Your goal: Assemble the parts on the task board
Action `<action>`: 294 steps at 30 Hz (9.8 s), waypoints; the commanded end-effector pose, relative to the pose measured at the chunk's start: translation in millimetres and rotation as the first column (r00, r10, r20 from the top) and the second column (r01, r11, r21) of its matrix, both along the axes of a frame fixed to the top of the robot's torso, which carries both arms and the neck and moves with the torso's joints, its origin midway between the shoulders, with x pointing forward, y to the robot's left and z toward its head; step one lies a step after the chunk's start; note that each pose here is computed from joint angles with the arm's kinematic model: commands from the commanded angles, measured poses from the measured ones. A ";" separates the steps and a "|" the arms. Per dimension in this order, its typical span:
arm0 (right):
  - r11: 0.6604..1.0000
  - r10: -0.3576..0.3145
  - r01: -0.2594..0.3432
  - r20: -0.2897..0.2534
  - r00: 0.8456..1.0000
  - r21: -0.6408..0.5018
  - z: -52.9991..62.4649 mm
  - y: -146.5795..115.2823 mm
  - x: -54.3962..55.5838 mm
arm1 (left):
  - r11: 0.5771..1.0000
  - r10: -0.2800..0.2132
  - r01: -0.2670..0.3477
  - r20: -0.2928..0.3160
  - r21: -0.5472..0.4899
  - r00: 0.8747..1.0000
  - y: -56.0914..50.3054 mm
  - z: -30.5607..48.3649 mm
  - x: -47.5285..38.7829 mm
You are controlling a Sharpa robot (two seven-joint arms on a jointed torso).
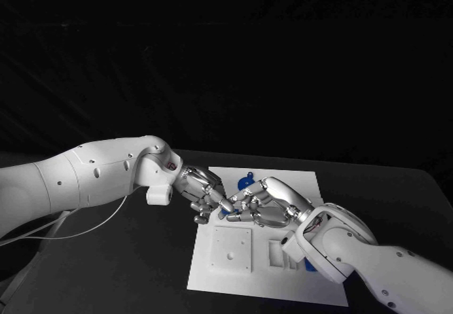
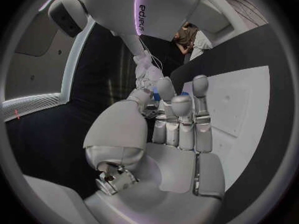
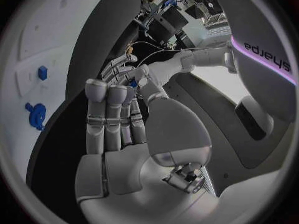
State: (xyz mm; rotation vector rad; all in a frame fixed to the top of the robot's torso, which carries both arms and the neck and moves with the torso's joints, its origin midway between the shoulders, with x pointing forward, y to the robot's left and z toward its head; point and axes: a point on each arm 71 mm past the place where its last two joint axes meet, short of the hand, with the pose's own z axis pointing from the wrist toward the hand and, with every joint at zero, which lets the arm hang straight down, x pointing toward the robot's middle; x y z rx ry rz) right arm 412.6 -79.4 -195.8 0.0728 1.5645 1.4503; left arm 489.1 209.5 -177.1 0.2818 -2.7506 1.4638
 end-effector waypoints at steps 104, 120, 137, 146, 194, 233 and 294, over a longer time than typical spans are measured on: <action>0.922 -0.386 0.386 -0.060 0.920 -0.014 -3.5 -46.4 66.3 | 0.736 0.670 -0.598 0.466 -0.317 0.578 -17.9 -7.9 9.8; 0.929 -0.371 0.371 -0.059 0.927 -0.010 -1.1 -36.9 66.6 | 0.742 0.668 -0.598 0.418 -0.304 0.616 -25.8 -10.5 9.2; 0.930 -0.368 0.368 -0.061 0.928 -0.011 -0.6 -34.4 67.3 | 0.758 0.651 -0.584 0.398 -0.289 0.647 -32.0 -12.1 8.7; 0.930 -0.367 0.367 -0.061 0.928 -0.011 -0.5 -34.2 67.5 | 0.765 0.643 -0.576 0.384 -0.289 0.662 -33.5 -12.4 8.0; 0.934 -0.356 0.354 -0.080 0.931 -0.038 -2.7 -35.3 67.3 | 0.764 0.646 -0.563 0.360 -0.317 0.674 -38.5 -10.8 6.5; 0.783 -0.619 0.620 -0.035 0.784 0.055 39.6 -172.6 123.9 | 0.714 0.529 -0.699 0.622 0.042 0.577 2.8 -21.6 6.6; 0.693 -0.720 0.721 -0.040 0.693 0.003 19.3 -199.9 156.2 | 0.656 0.279 -0.740 0.866 0.144 0.416 -27.6 -95.0 -36.3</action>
